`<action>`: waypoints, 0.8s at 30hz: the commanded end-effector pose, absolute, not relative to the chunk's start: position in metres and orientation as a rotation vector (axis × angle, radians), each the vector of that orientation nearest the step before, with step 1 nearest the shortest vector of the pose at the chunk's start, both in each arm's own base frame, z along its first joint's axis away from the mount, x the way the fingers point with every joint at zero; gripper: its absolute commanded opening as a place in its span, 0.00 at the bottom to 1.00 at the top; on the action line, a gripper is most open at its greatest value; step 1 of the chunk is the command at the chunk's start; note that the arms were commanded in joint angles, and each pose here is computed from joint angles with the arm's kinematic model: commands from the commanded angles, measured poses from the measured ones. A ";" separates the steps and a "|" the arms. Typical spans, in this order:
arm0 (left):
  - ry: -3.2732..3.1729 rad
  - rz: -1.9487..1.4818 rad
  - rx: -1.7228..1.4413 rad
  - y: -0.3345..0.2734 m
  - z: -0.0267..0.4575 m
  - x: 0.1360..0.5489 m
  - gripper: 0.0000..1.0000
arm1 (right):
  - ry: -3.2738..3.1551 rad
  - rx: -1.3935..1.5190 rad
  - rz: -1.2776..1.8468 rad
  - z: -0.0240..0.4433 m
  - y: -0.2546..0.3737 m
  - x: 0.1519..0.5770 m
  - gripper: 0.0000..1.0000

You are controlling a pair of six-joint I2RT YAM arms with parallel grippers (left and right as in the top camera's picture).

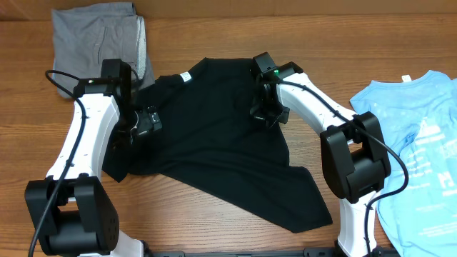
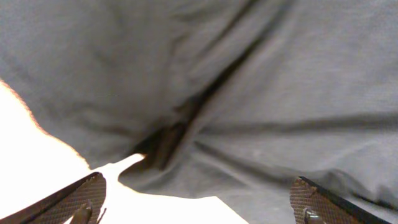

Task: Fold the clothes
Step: 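Lift the black t-shirt by its shoulders with both grippers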

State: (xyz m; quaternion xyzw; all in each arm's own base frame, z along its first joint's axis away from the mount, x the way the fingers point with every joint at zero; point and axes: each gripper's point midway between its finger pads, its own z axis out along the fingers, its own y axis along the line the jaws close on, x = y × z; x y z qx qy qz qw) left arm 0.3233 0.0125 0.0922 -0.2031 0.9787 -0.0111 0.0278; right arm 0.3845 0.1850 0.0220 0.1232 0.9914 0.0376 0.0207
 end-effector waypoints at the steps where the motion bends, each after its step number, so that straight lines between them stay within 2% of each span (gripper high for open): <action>1: 3.031 -0.260 -0.440 -0.015 0.094 0.333 0.96 | 3.044 0.380 0.266 0.042 0.204 0.396 0.04; 6: 2.951 -0.509 -0.286 -0.042 0.103 0.350 1.00 | 3.002 0.222 0.616 0.094 0.244 0.394 0.04; 13: 2.858 -0.741 -0.230 -0.068 0.116 0.363 1.00 | 2.887 -0.033 1.088 0.182 0.302 0.355 0.04; 19: 2.856 -0.787 -0.225 -0.072 0.118 0.361 1.00 | 2.719 -0.214 1.280 0.247 0.329 0.328 0.04; 24: 2.803 -1.043 -0.130 -0.102 0.131 0.354 1.00 | 2.691 -0.233 1.304 0.259 0.336 0.320 0.04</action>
